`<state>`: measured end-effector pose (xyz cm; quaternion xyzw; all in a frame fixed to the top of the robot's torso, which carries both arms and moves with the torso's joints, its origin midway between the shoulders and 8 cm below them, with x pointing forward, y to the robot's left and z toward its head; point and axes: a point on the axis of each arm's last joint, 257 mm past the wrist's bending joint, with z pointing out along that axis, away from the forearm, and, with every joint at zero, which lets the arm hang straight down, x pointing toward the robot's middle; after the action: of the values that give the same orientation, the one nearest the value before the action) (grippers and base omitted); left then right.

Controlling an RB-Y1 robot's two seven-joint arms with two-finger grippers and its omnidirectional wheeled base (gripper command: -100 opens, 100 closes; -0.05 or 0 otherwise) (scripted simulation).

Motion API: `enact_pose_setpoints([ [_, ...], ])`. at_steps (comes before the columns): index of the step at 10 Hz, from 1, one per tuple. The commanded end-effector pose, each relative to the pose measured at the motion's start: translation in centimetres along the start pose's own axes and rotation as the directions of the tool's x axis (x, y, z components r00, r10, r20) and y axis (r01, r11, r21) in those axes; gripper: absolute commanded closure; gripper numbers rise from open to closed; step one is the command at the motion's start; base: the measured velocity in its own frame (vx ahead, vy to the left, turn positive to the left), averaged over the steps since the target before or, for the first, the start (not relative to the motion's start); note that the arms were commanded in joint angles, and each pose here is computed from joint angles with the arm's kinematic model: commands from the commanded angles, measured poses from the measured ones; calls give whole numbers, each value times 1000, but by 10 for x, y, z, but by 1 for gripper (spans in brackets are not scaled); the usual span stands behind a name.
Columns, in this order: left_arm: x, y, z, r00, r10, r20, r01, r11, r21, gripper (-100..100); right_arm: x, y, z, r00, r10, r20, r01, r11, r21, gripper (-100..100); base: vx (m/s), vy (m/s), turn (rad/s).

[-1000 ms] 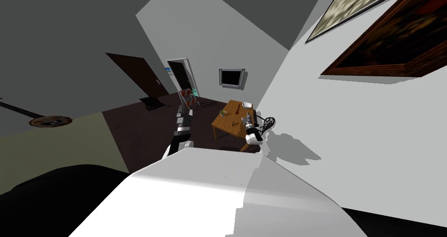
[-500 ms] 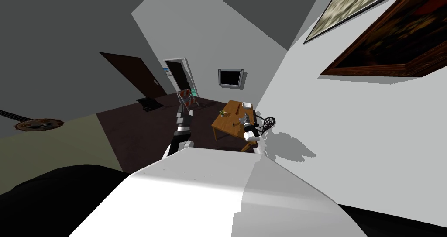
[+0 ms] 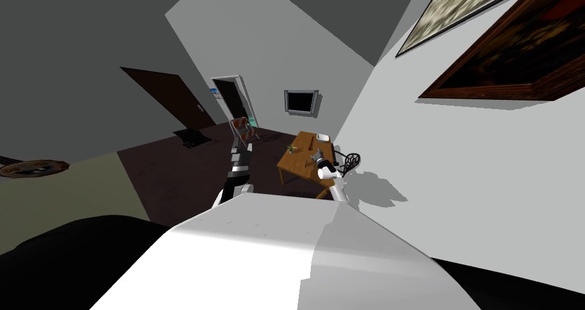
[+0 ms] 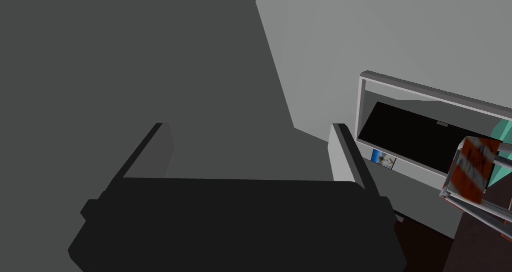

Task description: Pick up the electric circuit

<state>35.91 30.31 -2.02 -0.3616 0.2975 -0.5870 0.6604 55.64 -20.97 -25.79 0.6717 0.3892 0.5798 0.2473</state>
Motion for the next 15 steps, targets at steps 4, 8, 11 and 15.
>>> enact_pose_setpoints([
  [4,0,0,0,1000,0,0,0,1000,0,0,-19,-29,23,986,139,91,-149,982,119,-100,42,47,-39],
  [8,0,0,0,1000,0,0,0,1000,0,0,-42,-52,36,951,237,198,-274,944,186,-100,37,54,-42],
  [11,0,0,0,1000,0,0,0,1000,0,0,-63,-70,37,909,300,289,-367,906,211,-100,37,50,-30],
  [15,0,0,0,1000,0,0,0,1000,0,0,-90,-85,39,830,367,420,-485,846,220,-100,44,59,-38],
])
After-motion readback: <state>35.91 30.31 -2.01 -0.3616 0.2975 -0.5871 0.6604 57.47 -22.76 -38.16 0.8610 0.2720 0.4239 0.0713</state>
